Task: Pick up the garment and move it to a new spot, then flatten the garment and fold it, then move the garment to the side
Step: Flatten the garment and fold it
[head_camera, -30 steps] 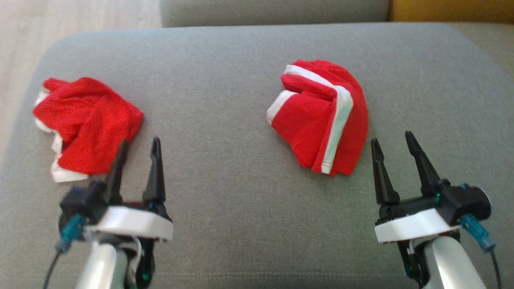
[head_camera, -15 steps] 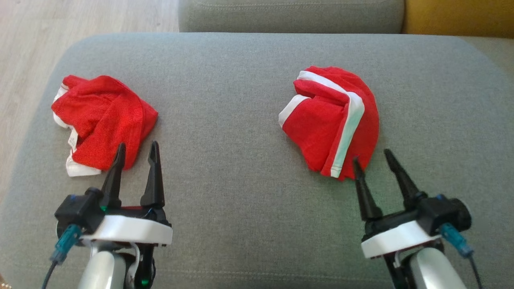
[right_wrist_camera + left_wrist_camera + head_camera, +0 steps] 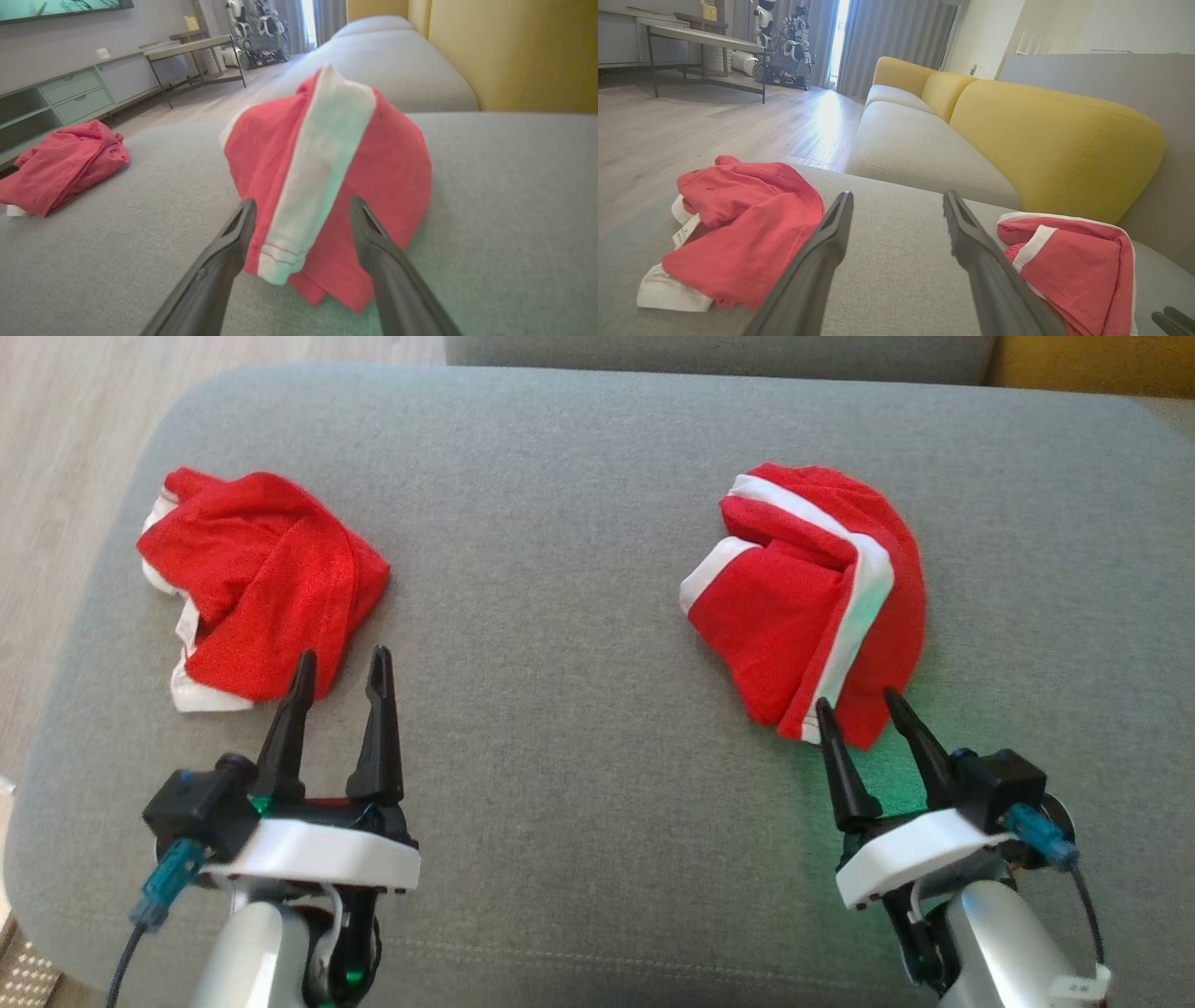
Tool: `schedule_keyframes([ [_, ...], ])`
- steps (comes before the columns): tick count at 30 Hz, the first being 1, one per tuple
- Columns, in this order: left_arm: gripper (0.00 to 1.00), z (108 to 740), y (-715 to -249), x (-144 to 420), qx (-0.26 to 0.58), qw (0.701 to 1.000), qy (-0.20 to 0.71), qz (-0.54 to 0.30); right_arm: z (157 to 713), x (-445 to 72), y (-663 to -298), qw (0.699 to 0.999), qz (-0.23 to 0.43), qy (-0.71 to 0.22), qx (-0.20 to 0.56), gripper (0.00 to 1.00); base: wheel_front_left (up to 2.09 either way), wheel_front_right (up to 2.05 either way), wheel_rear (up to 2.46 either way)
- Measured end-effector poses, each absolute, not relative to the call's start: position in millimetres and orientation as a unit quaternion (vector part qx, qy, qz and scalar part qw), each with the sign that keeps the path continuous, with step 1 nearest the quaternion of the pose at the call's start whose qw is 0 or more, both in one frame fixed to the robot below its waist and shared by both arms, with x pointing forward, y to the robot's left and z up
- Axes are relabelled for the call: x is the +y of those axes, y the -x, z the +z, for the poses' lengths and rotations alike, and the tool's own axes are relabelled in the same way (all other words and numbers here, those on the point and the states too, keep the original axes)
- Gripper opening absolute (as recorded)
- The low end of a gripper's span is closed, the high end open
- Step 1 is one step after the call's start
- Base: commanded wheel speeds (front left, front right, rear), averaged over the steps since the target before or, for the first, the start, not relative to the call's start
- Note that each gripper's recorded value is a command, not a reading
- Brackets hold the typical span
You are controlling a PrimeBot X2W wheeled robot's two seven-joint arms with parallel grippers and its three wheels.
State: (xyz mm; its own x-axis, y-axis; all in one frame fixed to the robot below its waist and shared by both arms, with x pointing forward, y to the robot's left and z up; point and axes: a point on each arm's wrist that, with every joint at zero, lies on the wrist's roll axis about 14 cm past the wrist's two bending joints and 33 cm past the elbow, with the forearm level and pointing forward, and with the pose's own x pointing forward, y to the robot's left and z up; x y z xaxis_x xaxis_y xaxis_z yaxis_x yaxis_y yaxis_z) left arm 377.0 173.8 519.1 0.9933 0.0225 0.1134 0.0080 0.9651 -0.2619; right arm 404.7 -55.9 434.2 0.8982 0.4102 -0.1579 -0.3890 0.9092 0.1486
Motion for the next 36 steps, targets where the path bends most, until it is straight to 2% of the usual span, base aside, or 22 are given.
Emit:
schedule_keyframes([
  [7, 1.0, 511, -376, 180, -0.046, 0.99, 0.129, 0.017, 404, -54, -406, 0.966, 0.2, -0.074, 0.145, 1.0, 0.0, 0.0, 0.0],
  [17, 1.0, 509, -380, 180, -0.043, 0.99, 0.132, 0.017, 393, -45, -409, 0.961, 0.21, -0.081, 0.163, 1.0, 0.0, 0.0, 0.0],
  [18, 1.0, 509, -380, 180, -0.043, 0.99, 0.132, 0.017, 393, -43, -409, 0.96, 0.213, -0.081, 0.164, 0.81, 0.0, 0.0, 0.0],
  [19, 1.0, 509, -381, 179, -0.043, 0.99, 0.132, 0.017, 392, -42, -408, 0.959, 0.214, -0.083, 0.166, 0.27, 0.0, 0.0, 0.0],
  [20, 1.0, 509, -381, 179, -0.043, 0.99, 0.132, 0.016, 392, -41, -407, 0.958, 0.216, -0.082, 0.167, 0.27, 0.0, 0.0, 0.0],
  [21, 1.0, 509, -381, 179, -0.043, 0.99, 0.132, 0.016, 392, -40, -408, 0.958, 0.217, -0.081, 0.167, 0.0, 0.0, 0.0, 0.0],
  [29, 1.0, 510, -383, 177, -0.044, 0.99, 0.133, 0.012, 394, -43, -409, 0.961, 0.215, -0.074, 0.159, 0.0, 0.0, 0.0, 0.0],
  [36, 1.0, 514, -387, 168, -0.049, 0.99, 0.135, 0.001, 408, -69, -413, 0.972, 0.196, -0.01, 0.13, 0.0, 0.0, 0.0, 0.0],
])
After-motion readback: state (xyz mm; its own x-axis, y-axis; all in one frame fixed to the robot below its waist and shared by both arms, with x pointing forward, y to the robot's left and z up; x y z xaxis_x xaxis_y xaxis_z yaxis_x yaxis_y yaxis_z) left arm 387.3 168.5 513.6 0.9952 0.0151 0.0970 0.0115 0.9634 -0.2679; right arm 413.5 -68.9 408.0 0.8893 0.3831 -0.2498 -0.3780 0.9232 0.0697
